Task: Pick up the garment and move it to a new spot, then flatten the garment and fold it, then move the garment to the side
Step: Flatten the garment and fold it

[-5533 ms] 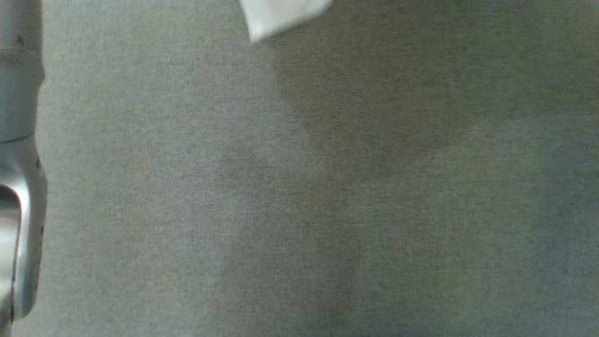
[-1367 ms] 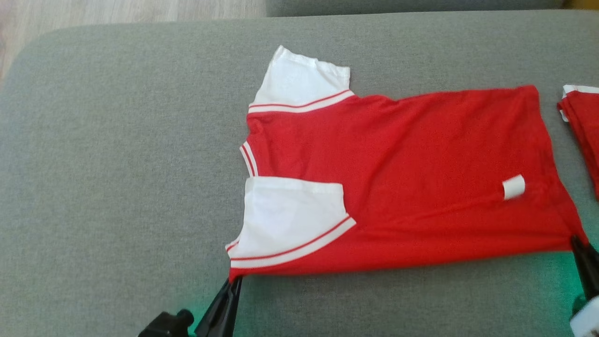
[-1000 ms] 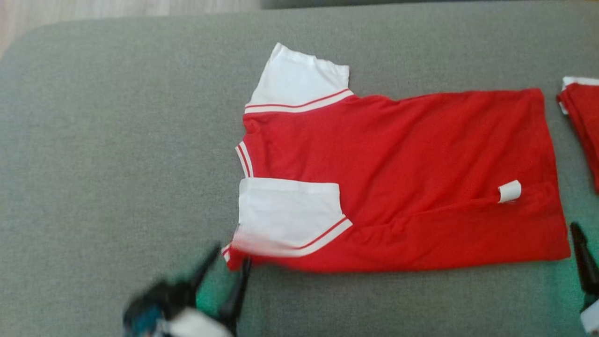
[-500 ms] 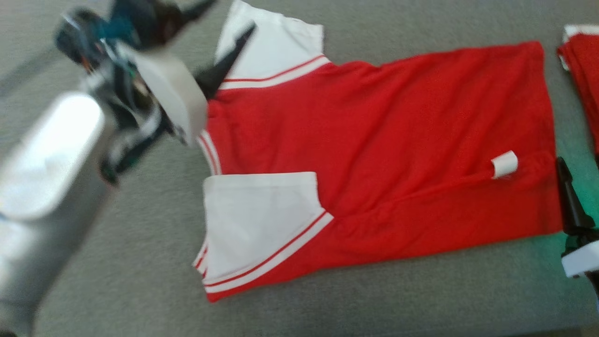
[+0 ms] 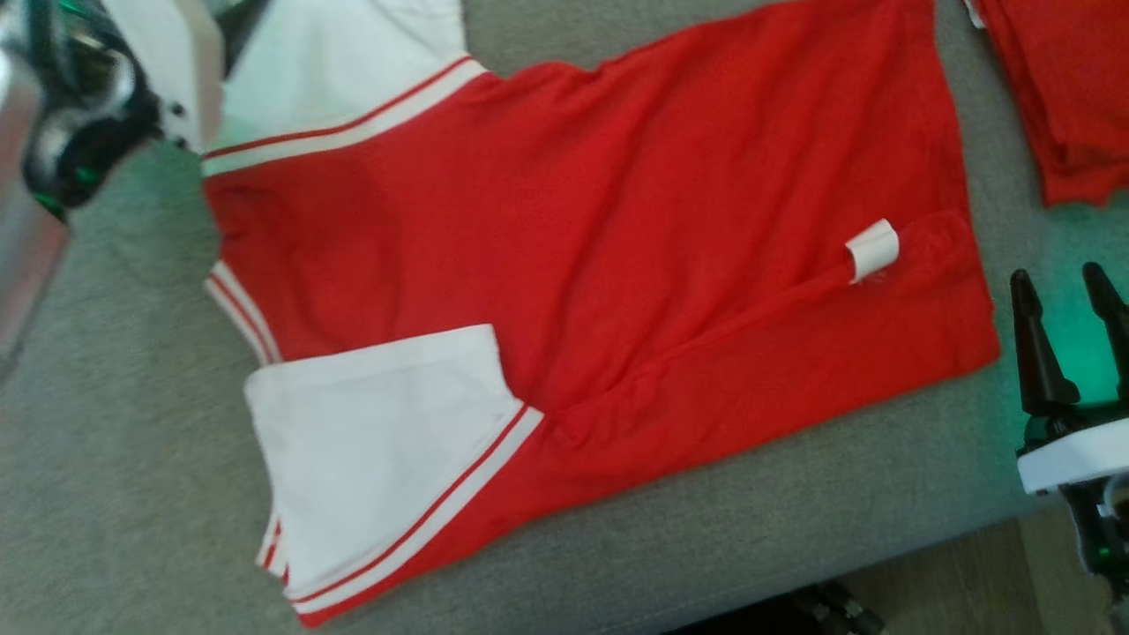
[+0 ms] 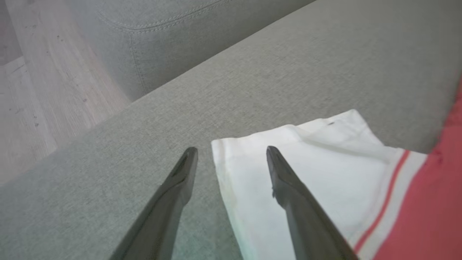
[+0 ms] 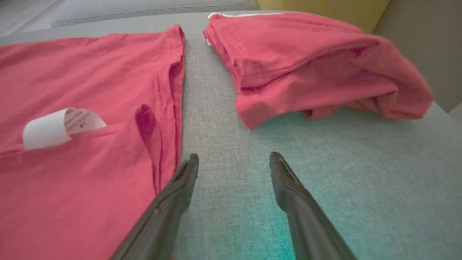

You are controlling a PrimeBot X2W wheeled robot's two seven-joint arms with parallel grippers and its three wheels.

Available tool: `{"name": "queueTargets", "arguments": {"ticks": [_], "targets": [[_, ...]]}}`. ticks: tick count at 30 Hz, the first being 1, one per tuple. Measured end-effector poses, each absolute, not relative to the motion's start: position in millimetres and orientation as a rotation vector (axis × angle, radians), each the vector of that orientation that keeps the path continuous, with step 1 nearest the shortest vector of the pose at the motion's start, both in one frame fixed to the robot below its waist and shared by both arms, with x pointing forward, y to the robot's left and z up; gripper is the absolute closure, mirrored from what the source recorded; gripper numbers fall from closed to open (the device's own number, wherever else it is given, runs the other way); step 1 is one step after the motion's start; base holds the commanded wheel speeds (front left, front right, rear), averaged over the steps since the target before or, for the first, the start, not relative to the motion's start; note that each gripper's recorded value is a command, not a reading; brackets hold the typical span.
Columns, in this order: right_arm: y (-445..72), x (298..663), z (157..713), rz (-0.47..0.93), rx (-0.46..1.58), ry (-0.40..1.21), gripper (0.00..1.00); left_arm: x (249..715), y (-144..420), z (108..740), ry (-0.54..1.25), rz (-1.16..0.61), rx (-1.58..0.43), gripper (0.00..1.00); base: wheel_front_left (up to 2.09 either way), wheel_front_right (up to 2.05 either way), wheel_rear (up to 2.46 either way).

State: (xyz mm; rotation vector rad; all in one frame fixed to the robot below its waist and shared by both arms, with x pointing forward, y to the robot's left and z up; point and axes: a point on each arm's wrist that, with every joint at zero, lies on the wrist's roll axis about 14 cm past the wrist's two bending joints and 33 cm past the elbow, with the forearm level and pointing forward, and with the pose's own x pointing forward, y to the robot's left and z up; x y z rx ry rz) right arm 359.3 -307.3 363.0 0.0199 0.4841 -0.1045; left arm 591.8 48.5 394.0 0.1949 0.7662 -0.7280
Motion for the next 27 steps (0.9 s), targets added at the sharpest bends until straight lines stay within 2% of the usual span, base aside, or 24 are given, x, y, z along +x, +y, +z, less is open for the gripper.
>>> {"name": "queueTargets", "arguments": {"ticks": [7, 13, 14, 15, 16, 23, 27], "targets": [[-311.2, 351.3, 352.2, -0.141, 0.034, 0.505, 0.0, 601.8, 52.3, 360.4, 0.828, -0.717, 0.261, 0.0, 0.0, 0.0, 0.0], [-315.1, 351.1, 348.2, -0.155, 0.035, 0.511, 0.0, 610.8, 53.5, 356.8, 0.817, -0.711, 0.265, 0.0, 0.0, 0.0, 0.0], [-315.1, 352.3, 348.1, -0.153, 0.035, 0.51, 0.0, 609.5, 53.3, 355.9, 0.823, -0.713, 0.258, 0.34, 0.0, 0.0, 0.0], [-315.6, 354.0, 348.5, -0.153, 0.033, 0.507, 0.0, 608.1, 52.9, 355.6, 0.827, -0.716, 0.251, 0.63, 0.0, 0.0, 0.0], [-316.4, 355.6, 349.1, -0.152, 0.03, 0.504, 0.0, 606.4, 51.5, 356.0, 0.827, -0.723, 0.244, 1.0, 0.0, 0.0, 0.0], [-317.5, 363.5, 356.6, -0.134, 0.017, 0.474, 0.0, 596.5, 41.5, 373.3, 0.737, -0.784, 0.206, 1.0, 0.0, 0.0, 0.0], [-311.9, 387.5, 370.2, -0.092, 0.006, 0.418, 0.0, 593.7, 43.6, 380.7, 0.684, -0.795, 0.215, 1.0, 0.0, 0.0, 0.0]]}}
